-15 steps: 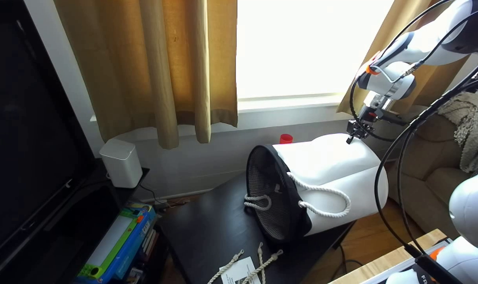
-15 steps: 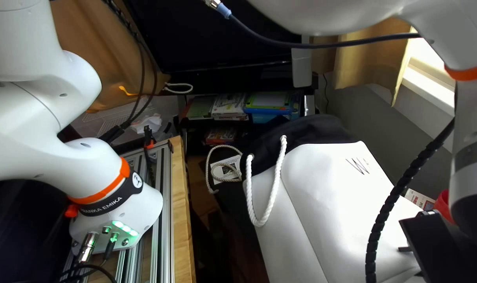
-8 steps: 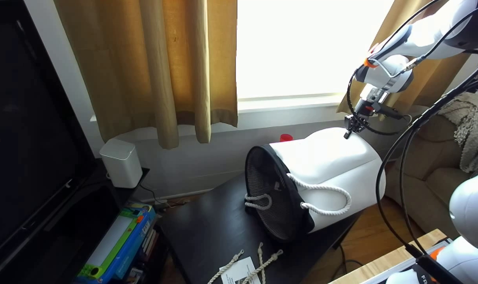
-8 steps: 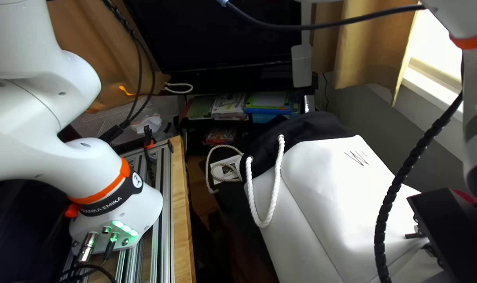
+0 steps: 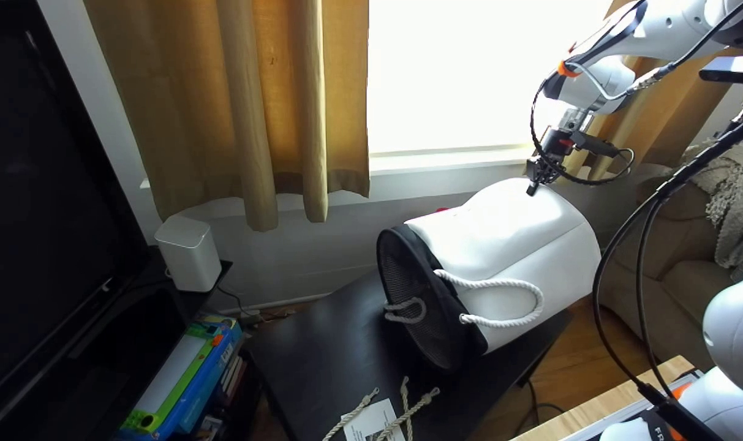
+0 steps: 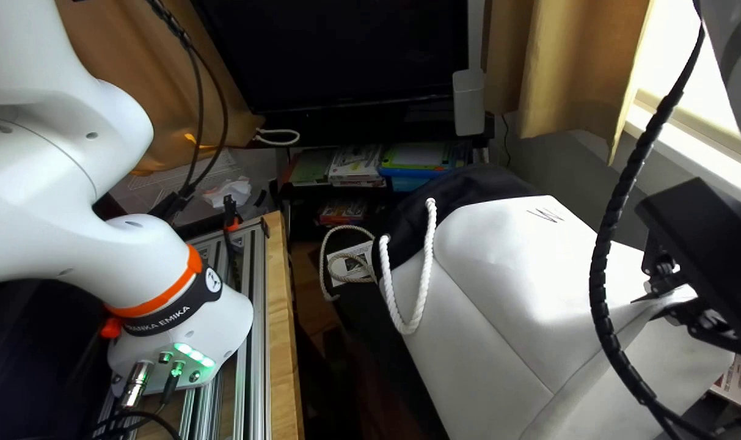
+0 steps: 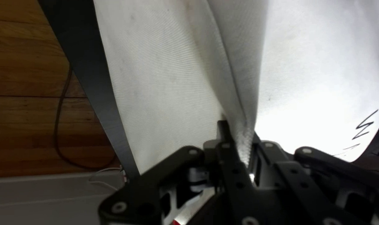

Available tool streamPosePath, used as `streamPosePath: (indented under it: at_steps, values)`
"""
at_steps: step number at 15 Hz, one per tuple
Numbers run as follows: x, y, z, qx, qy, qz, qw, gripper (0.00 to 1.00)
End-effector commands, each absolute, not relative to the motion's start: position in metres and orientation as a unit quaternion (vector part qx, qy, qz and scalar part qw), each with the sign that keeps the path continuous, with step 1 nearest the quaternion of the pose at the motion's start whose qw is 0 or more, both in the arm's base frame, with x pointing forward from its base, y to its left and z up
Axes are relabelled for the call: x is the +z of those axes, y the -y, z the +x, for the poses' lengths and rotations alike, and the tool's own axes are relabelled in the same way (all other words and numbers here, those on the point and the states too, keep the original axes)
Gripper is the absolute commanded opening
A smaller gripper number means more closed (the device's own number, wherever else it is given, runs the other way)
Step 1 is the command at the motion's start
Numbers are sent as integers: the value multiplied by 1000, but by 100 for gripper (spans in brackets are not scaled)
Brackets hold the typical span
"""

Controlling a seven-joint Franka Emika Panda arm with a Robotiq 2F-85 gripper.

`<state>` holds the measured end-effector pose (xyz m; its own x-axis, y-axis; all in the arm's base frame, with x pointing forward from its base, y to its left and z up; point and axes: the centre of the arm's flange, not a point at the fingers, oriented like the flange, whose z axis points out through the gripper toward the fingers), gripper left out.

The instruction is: Turn the laundry bag upside down

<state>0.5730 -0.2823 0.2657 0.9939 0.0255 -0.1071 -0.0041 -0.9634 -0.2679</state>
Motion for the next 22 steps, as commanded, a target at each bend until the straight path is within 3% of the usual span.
streamPosePath:
  at_steps: [1,22]
  values:
    - [299,254,556,74,7,-992,104,3]
    - [401,60,553,64,20,-997,33,3]
